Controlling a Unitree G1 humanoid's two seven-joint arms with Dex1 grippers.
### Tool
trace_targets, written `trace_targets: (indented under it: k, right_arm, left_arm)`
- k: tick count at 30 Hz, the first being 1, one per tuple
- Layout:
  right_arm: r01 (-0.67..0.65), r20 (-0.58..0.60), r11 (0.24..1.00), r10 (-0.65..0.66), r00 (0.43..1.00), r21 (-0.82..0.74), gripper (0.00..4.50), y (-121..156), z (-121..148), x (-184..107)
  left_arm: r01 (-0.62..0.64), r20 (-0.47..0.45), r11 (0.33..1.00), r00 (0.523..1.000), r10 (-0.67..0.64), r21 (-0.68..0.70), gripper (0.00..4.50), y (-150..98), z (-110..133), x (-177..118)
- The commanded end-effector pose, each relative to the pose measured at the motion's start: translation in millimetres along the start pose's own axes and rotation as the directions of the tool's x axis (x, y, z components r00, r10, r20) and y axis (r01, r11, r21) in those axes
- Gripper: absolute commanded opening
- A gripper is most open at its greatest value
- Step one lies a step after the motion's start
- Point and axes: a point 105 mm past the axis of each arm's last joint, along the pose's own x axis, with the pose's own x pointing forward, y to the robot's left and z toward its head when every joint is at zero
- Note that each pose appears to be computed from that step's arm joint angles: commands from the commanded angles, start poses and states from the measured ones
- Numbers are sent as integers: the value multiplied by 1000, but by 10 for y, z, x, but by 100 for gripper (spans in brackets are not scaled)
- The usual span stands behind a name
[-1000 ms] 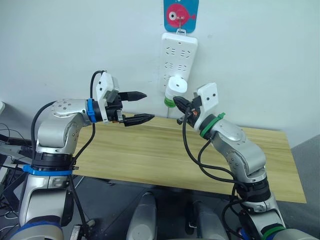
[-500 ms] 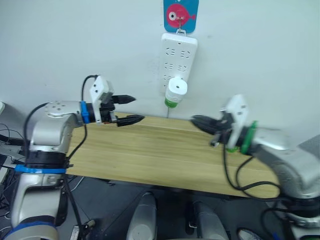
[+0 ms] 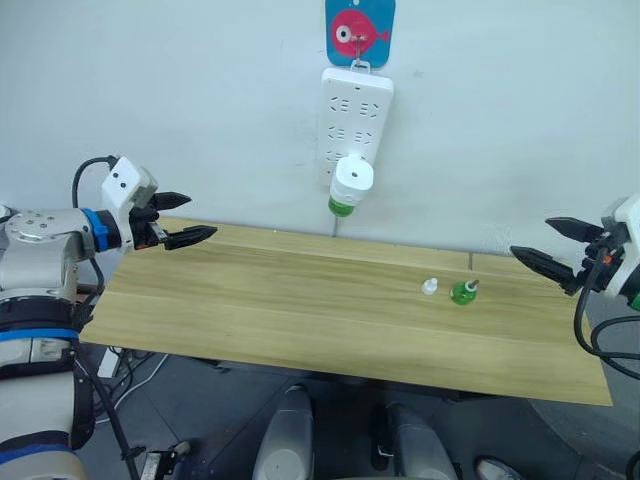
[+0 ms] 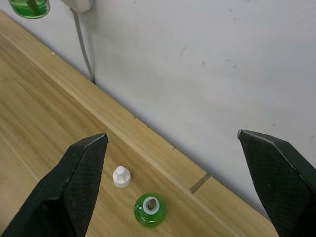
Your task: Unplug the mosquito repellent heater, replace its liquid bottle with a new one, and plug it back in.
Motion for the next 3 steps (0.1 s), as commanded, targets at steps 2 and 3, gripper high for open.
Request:
trace_targets:
  k: [2,3]
  right_arm:
    - [24,29,998,-23,999,-55,449,-59,109,-16]
    - [28,33,998,-26,999,-56,449,-64,116,-10]
  left_arm:
    - [-22,34,999,999,21,36,450,59,126,-58]
    - [-15,34,999,999,14,40,450,49,128,-55]
